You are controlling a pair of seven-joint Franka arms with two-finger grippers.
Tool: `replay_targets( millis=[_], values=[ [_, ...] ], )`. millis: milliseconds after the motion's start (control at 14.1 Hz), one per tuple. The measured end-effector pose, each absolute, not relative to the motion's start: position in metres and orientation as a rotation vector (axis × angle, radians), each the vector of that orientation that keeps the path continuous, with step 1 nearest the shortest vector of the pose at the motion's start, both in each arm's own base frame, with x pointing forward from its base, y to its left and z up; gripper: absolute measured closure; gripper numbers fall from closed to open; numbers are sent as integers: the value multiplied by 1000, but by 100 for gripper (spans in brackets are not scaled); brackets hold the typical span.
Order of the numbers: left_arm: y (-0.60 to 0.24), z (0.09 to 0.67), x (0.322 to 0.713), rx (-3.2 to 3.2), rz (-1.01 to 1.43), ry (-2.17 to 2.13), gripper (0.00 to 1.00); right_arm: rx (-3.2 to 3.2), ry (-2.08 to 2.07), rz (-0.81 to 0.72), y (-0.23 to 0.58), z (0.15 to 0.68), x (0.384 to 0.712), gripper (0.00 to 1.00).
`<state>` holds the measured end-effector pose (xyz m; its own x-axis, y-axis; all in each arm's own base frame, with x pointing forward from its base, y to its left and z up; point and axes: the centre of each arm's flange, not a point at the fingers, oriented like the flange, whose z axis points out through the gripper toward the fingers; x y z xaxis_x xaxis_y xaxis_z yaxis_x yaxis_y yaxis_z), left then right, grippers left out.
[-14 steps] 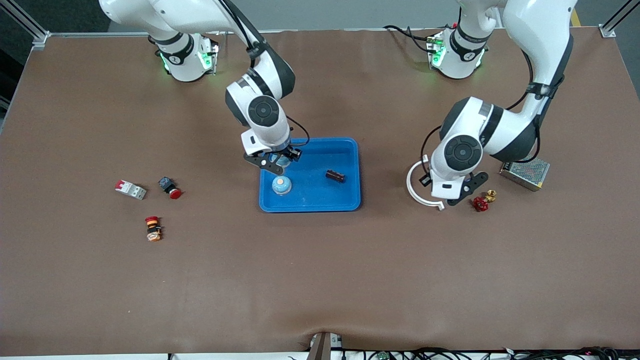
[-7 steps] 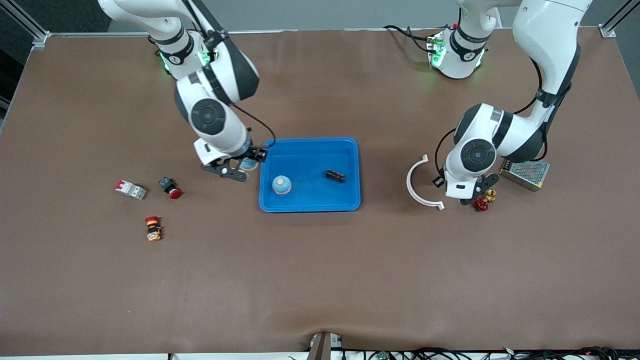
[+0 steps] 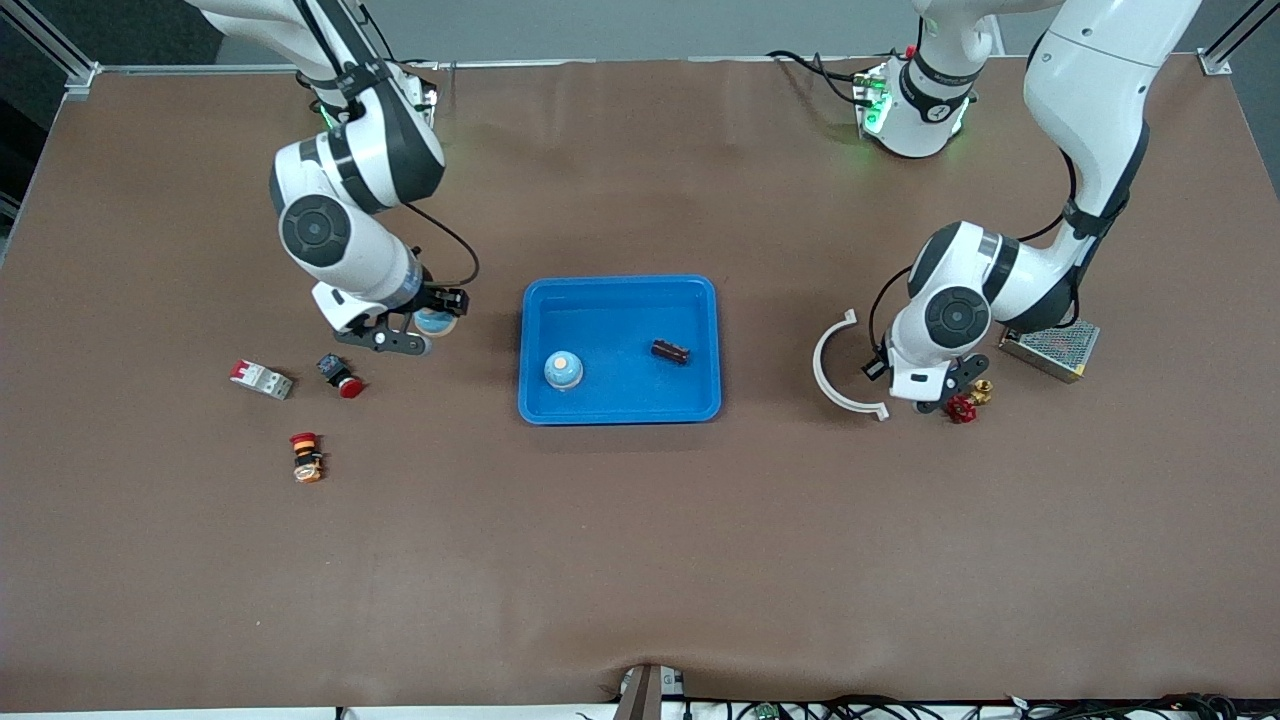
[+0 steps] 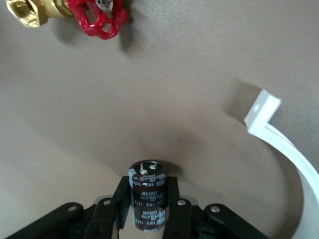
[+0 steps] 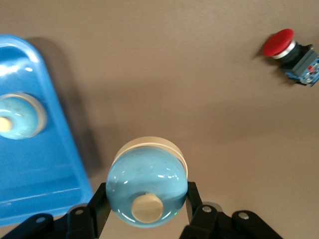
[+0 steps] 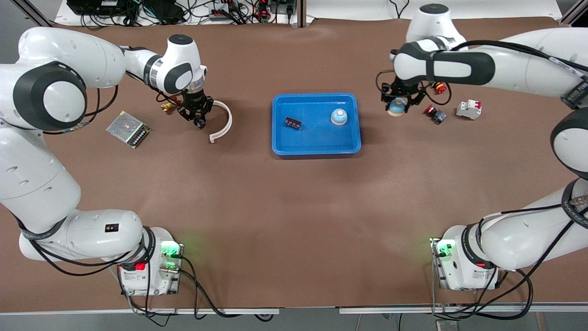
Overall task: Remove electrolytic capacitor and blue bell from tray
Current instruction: 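Carry the capacitor beside the white arc while the right gripper carries the bell, then lower the bell near the red buttons while the left gripper grasps another capacitor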
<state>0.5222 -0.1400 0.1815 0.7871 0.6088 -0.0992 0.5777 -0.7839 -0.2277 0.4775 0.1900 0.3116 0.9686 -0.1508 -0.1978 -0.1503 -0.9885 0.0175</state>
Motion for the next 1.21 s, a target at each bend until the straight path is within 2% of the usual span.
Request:
replay_targets(
  millis=[71,142,568,923,1206],
  values=[
    [-138,178,522,-2793,253,-941,66,3121,-212,-313,175,307,472,35],
    [-138,178,523,-2794,253,-943,59,3127,-189,-316,160,302,468,35],
    [-141,194,532,-2799,223,-943,2,3157,-63,-340,82,281,451,35],
    [-194,263,551,-2806,152,-981,0,3144,27,-287,11,266,445,35],
    [-256,289,544,-2823,123,-1103,0,3112,110,-273,-24,262,441,35]
  ],
)
